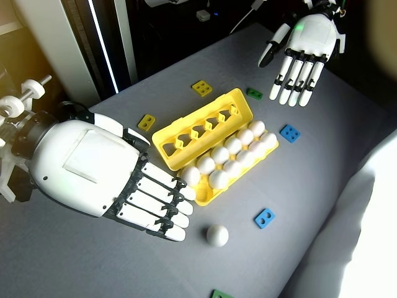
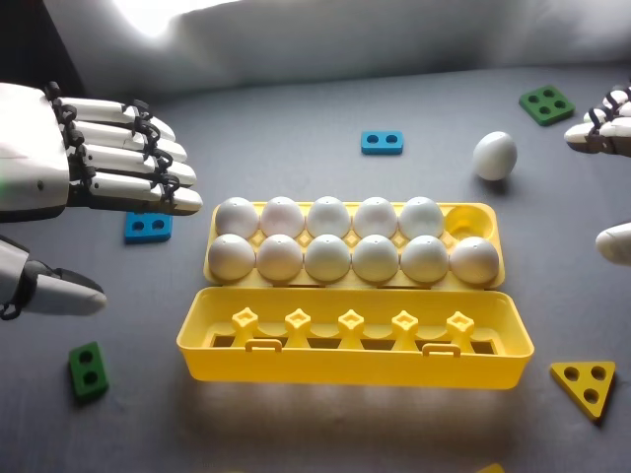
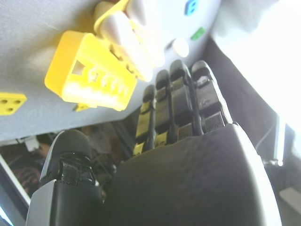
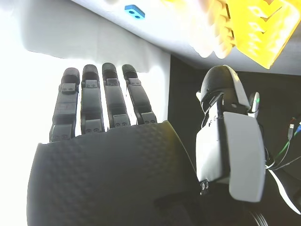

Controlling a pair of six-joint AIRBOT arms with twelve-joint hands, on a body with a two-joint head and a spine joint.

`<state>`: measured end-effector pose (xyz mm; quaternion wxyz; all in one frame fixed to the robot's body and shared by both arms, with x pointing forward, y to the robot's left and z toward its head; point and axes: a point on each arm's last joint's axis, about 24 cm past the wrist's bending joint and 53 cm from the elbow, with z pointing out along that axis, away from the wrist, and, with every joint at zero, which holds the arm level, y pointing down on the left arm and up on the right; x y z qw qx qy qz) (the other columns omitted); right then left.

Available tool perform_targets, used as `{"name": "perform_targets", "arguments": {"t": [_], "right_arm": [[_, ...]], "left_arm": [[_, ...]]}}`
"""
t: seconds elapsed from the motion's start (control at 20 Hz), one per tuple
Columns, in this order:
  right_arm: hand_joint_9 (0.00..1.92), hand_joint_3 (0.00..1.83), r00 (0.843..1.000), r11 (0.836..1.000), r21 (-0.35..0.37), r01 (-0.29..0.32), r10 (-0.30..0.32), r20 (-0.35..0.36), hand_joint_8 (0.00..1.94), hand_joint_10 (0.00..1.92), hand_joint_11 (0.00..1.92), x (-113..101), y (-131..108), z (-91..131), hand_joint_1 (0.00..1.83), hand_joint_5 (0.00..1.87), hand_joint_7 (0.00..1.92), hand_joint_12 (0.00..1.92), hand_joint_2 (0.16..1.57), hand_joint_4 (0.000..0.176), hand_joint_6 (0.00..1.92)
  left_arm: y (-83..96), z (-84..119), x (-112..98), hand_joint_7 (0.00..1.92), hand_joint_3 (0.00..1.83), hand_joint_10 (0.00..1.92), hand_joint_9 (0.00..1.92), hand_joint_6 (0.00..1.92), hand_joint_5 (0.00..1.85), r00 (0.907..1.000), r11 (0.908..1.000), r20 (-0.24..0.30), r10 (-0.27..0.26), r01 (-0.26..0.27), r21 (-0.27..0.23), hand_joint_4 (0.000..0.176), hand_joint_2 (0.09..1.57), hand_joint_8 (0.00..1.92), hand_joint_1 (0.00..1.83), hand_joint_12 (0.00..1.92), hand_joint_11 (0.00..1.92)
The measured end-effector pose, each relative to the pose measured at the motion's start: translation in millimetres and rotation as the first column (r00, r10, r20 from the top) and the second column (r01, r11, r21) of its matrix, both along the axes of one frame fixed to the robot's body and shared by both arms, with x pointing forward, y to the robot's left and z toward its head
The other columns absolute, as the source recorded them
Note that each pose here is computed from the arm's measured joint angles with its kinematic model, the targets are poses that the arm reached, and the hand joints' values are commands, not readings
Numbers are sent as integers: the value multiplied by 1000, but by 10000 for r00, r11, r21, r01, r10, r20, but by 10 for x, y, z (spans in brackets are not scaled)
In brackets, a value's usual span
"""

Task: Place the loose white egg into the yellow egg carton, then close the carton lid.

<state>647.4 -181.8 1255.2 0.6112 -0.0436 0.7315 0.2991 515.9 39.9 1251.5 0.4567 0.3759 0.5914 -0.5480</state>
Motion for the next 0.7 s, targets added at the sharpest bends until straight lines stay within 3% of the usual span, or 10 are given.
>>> {"name": "perform_targets", "arguments": {"t": [0.45, 0.7], "right_arm": [[130, 2, 10000, 10000, -13, -28, 28, -47, 0, 1, 0, -1, 9, 4, 0, 186, 160, 359, 1123, 0, 1], [84, 0, 9985, 10000, -11, 64, -63, 548, 1, 1, 0, 77, -16, 177, 0, 181, 123, 208, 1084, 0, 2]], "left_arm": [[58, -20, 8, 197, 2, 4, 154, 3, 228, 9995, 9999, -288, 92, -88, 112, 0, 1228, 2, 0, 358, 0], [56, -136, -43, 215, 0, 6, 174, 4, 233, 9966, 9984, -817, -98, 142, 541, 0, 1226, 7, 0, 382, 0]]}}
